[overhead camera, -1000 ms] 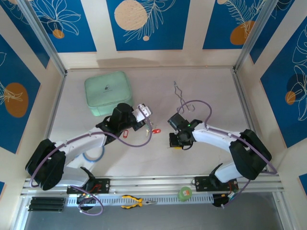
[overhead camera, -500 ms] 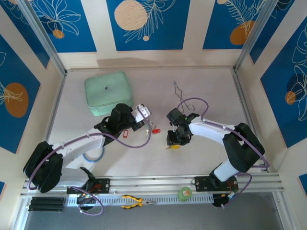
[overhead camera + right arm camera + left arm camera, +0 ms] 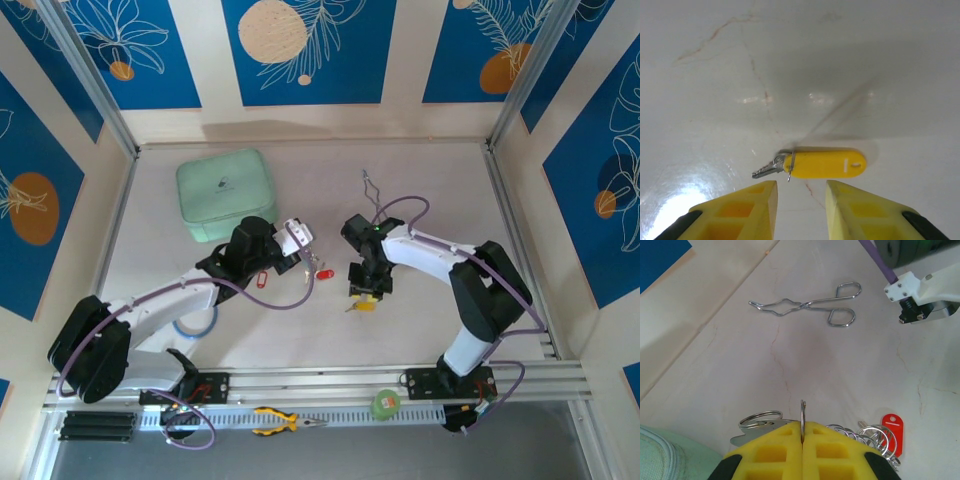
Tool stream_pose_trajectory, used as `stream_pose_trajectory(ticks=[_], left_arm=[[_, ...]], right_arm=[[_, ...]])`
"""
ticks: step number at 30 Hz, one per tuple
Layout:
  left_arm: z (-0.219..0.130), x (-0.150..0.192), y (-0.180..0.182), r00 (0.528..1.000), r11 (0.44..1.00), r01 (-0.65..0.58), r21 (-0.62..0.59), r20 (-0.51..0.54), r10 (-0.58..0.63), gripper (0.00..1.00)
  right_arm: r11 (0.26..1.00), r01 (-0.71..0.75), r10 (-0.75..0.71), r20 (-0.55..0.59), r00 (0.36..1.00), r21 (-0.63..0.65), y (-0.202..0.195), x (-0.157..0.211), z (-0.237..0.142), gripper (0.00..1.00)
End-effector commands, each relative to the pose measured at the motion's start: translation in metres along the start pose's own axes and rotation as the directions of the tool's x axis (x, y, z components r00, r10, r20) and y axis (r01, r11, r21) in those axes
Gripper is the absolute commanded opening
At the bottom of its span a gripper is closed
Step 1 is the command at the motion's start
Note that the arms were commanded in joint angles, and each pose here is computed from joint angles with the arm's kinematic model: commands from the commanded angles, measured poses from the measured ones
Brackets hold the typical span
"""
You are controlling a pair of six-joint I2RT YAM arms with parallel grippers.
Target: Put the keys on the keyring
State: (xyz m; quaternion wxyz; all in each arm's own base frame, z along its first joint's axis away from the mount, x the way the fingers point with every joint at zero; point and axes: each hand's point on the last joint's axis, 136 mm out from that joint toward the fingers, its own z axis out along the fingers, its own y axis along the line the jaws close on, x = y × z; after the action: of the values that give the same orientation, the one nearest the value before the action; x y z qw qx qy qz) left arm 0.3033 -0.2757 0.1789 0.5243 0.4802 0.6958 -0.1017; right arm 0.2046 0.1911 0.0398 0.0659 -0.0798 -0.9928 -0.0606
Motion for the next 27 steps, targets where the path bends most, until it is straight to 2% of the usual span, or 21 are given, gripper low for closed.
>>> stream_pose_trajectory(ticks=[1, 9, 25, 27], left_arm=[[-0.005, -0.008, 0.000, 0.999, 1.000, -0.017, 0.011, 0.038, 0.016, 0.00], [-0.005, -0.008, 0.000, 0.999, 1.000, -0.015, 0.010, 0.037, 0.015, 0.00], [-0.006, -0.008, 0.000, 0.999, 1.000, -0.020, 0.011, 0.039, 0.019, 0.00], [-0.006, -0.008, 0.000, 0.999, 1.000, -0.020, 0.013, 0.037, 0.020, 0.00]], right_arm=[[0.998, -0.056, 0.057, -0.047, 0.997, 0.017, 0.002, 0.006, 0.005, 0.31], [0.999, -0.051, 0.050, -0.064, 0.997, -0.005, 0.010, 0.005, 0.012, 0.27], [0.999, -0.035, 0.036, -0.050, 0.998, 0.012, 0.010, -0.004, 0.015, 0.10], [0.999, -0.034, 0.035, -0.051, 0.998, 0.012, 0.010, -0.004, 0.015, 0.06]])
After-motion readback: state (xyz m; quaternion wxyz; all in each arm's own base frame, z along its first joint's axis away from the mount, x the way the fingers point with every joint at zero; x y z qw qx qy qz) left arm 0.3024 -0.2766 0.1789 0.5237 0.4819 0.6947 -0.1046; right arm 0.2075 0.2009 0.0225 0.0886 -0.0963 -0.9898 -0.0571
